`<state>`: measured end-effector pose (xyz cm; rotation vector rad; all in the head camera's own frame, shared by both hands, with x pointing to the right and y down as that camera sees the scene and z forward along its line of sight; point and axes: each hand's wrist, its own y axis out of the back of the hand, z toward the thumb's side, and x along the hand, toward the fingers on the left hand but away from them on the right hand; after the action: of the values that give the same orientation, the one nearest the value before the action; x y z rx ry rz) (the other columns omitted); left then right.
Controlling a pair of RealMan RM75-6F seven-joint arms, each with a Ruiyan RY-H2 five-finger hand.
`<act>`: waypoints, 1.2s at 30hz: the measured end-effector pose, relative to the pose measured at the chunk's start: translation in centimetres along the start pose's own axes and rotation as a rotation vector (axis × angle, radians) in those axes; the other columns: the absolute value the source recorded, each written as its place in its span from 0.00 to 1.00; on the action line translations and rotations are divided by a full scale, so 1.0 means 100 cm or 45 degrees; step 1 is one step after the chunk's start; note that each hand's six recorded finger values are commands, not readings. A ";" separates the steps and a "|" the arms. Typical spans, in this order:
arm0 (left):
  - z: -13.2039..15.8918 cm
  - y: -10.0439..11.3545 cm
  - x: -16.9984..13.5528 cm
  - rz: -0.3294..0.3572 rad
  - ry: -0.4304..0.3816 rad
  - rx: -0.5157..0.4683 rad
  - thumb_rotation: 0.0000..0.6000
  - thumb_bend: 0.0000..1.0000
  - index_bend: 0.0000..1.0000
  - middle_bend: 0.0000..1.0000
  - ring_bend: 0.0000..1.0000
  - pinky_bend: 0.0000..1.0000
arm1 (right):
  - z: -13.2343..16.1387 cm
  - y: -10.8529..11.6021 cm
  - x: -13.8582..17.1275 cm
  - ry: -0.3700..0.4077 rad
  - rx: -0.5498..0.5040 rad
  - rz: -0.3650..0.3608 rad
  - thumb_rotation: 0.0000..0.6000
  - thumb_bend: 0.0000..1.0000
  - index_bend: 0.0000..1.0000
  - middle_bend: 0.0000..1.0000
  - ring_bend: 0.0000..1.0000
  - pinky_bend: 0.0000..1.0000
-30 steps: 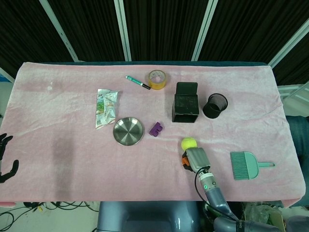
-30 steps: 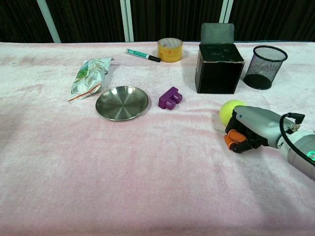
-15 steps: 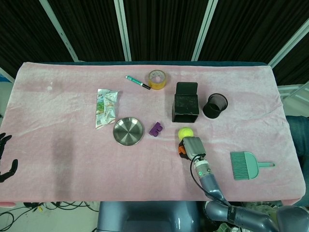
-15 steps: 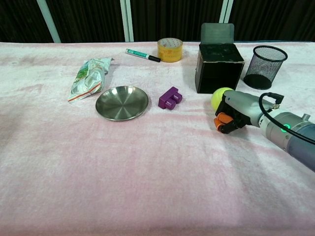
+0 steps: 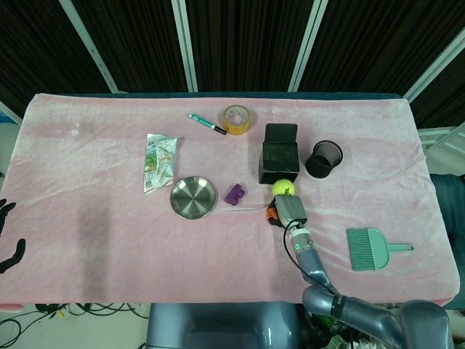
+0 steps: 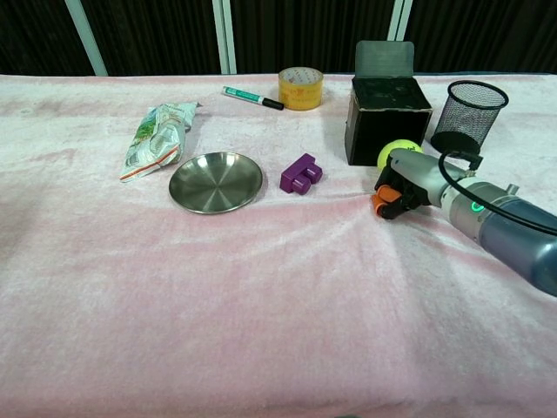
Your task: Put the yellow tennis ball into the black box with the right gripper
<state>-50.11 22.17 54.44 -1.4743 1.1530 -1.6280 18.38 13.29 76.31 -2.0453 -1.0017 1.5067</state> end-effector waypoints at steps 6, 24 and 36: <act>-0.001 0.001 0.000 0.003 0.005 -0.001 1.00 0.42 0.13 0.07 0.02 0.00 | 0.000 0.009 -0.018 -0.027 0.006 -0.006 1.00 0.71 1.00 0.97 0.97 1.00; -0.001 0.001 0.002 -0.002 0.014 -0.007 1.00 0.42 0.13 0.07 0.02 0.00 | 0.002 0.022 -0.053 -0.095 0.011 -0.029 1.00 0.71 1.00 0.97 0.97 1.00; 0.000 0.000 0.002 -0.011 0.014 -0.005 1.00 0.42 0.13 0.07 0.02 0.00 | -0.001 0.023 -0.064 -0.138 0.010 -0.035 1.00 0.72 1.00 0.97 0.97 1.00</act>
<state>-50.15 21.99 54.54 -1.4765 1.1578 -1.6427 18.14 7.04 78.88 -1.9547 -1.0584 1.6190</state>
